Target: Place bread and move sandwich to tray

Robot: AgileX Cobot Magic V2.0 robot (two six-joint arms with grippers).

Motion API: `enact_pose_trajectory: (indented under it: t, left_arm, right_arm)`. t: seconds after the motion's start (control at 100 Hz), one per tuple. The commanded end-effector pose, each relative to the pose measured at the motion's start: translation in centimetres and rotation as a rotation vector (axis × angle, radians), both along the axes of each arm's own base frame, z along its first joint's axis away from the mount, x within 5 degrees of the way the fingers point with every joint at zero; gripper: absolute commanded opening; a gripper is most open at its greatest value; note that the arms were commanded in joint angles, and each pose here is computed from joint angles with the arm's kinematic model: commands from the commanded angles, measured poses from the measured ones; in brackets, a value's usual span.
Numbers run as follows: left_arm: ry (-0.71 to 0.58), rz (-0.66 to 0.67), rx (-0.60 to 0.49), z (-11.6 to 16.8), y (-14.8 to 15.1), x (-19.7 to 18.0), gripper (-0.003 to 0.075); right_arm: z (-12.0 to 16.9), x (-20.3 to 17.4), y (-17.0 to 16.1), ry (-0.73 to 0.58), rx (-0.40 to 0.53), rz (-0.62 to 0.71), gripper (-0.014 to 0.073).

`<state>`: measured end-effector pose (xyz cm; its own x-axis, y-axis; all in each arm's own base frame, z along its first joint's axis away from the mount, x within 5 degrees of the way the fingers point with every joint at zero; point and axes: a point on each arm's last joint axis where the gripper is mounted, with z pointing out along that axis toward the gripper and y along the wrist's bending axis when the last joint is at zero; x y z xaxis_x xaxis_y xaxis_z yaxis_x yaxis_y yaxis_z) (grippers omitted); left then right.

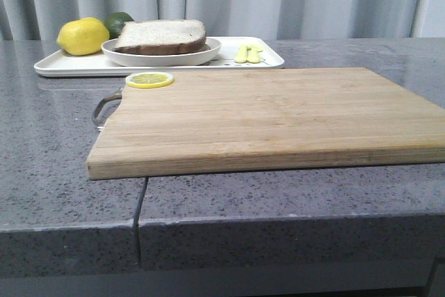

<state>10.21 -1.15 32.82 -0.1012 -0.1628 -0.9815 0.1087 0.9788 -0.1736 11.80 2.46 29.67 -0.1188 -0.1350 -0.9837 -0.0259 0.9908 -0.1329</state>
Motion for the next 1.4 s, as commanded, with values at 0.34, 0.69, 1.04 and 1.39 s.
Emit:
enact_pose_trajectory:
  t: [0.34,0.69,1.04,1.39]
  left_arm:
    - [-0.122,0.027,-0.025,-1.4,0.3,-2.4,0.0211]
    - [-0.123,0.028,-0.025,-1.4,0.3,-2.4,-0.0018]
    - [-0.123,0.028,-0.025,-1.4,0.3,-2.4,-0.002]
    - [-0.123,0.005,-0.026,-1.4,0.1,-2.4,-0.002]
  right_arm:
    - [0.9,0.0,-0.1,-0.047,-0.025,-0.001,0.0387]
    - [0.9,0.0,-0.2,-0.048,-0.026,-0.014,-0.0068]
    - [0.9,0.0,-0.1,-0.047,-0.025,-0.004,-0.007]
    - [0.9,0.0,-0.1,-0.046,-0.024,-0.002,-0.007]
